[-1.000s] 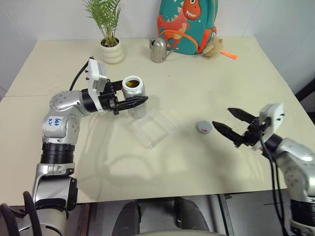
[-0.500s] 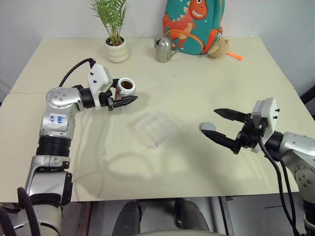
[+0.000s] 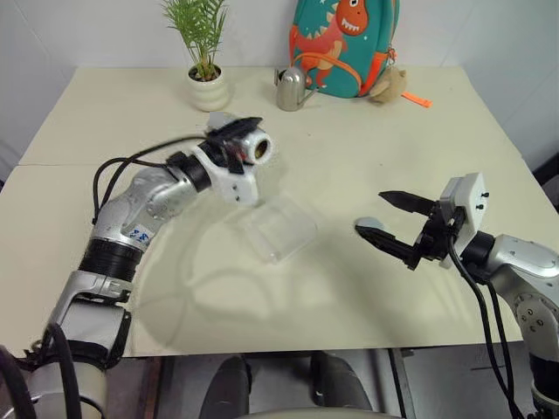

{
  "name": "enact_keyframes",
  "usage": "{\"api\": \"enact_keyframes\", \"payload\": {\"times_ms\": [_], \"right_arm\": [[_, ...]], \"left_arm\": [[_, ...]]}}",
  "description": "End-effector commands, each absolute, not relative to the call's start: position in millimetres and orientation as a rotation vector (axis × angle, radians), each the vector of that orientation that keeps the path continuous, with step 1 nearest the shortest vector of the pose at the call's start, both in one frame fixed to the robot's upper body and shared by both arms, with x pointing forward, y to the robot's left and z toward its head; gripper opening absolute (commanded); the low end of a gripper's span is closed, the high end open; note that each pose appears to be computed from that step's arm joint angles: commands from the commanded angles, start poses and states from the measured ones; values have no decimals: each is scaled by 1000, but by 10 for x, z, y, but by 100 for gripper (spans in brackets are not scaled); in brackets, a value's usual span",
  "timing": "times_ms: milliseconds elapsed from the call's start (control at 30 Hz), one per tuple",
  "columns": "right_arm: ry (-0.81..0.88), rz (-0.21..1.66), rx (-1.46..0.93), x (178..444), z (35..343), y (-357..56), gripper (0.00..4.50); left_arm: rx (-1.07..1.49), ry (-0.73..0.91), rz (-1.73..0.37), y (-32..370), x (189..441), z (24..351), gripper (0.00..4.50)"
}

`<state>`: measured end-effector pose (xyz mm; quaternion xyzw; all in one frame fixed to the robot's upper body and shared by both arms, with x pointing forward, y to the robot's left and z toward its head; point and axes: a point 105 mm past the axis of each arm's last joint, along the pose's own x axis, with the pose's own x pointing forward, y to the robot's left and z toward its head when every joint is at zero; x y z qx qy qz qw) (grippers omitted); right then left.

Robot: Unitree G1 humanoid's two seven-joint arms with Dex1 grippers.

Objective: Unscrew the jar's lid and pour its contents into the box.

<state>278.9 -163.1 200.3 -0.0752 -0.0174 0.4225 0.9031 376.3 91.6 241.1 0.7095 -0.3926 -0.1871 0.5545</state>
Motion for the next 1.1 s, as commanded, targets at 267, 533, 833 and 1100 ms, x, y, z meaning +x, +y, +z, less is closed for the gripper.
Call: {"api": "enact_keyframes", "payload": {"times_ms": [267,533,833,1100], "right_arm": [[-148,863,-136,2819,2150,-1448,447],[-172,836,-118,2827,2156,-1455,447],[-187,833,-97,2854,2142,-1433,447],[-168,859,-102,2833,2093,-1437,447]], "left_arm": [[1996,-1491,-180,626,3595,2321,251],[2071,-1578,-96,717,3666,2346,251],[2067,-1653,-140,731,3603,2428,251],[1799,-1379,-279,845,3606,2612,251]]}}
